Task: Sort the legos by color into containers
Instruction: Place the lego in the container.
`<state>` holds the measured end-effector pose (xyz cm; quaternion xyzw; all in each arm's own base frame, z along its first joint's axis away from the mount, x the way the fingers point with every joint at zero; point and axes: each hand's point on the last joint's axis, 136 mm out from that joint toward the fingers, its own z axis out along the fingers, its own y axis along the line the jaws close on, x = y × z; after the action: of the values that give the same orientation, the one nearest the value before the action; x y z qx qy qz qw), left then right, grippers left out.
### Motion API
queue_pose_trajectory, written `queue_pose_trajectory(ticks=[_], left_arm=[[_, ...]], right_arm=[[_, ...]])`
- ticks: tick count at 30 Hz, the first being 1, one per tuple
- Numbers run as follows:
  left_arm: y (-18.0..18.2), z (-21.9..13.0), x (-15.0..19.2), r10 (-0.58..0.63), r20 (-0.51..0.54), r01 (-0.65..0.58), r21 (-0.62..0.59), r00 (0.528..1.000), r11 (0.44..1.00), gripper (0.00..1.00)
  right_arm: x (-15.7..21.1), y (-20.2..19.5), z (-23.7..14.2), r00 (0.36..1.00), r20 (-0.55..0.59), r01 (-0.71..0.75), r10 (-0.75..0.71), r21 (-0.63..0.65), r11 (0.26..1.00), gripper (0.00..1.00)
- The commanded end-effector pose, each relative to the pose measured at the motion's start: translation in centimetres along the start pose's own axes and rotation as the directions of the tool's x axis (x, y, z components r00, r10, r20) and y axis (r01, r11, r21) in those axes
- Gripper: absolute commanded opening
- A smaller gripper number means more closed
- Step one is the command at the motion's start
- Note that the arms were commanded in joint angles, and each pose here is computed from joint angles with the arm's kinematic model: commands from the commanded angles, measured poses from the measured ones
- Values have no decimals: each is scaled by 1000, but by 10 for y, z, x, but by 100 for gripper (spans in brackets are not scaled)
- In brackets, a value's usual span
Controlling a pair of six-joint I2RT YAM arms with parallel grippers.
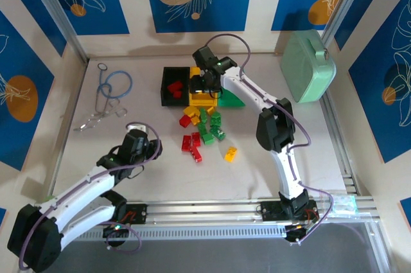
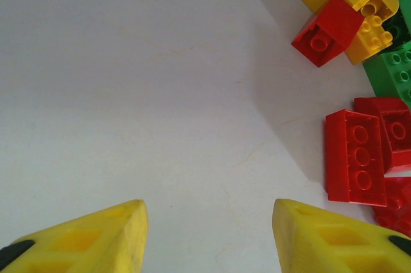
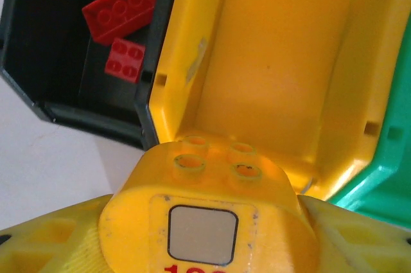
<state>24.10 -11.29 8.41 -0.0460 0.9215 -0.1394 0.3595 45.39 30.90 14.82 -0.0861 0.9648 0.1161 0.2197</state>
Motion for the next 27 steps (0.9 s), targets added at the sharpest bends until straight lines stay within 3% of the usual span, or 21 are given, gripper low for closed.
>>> queue_pose_trajectory(ticks=[1,13,14,15,17,27], left_arm=[[3,-4,2,0,0,0,-17,1000,1000,54],[-4,-11,-5,-2,17,2,12,1000,1000,54],[-5,-11,-7,-1,21,1,16,1000,1000,54],[-6,-12,-7,0,21,0,18,1000,1000,54],[-8,-13,-9,6,25,-6,25,1000,1000,54],[-26,-15,-28,45,41,-47,59,998,997,56]], right_arm=[[1,-3,10,998,-59,35,-34,12,999,62],[-5,-13,44,997,-77,3,1,58,998,65],[-4,-13,44,997,-80,3,2,58,998,71],[-5,-12,43,997,-78,5,0,58,998,82],[-5,-4,37,997,-69,28,-24,48,998,99],[-13,30,-32,994,54,98,-99,29,995,99]])
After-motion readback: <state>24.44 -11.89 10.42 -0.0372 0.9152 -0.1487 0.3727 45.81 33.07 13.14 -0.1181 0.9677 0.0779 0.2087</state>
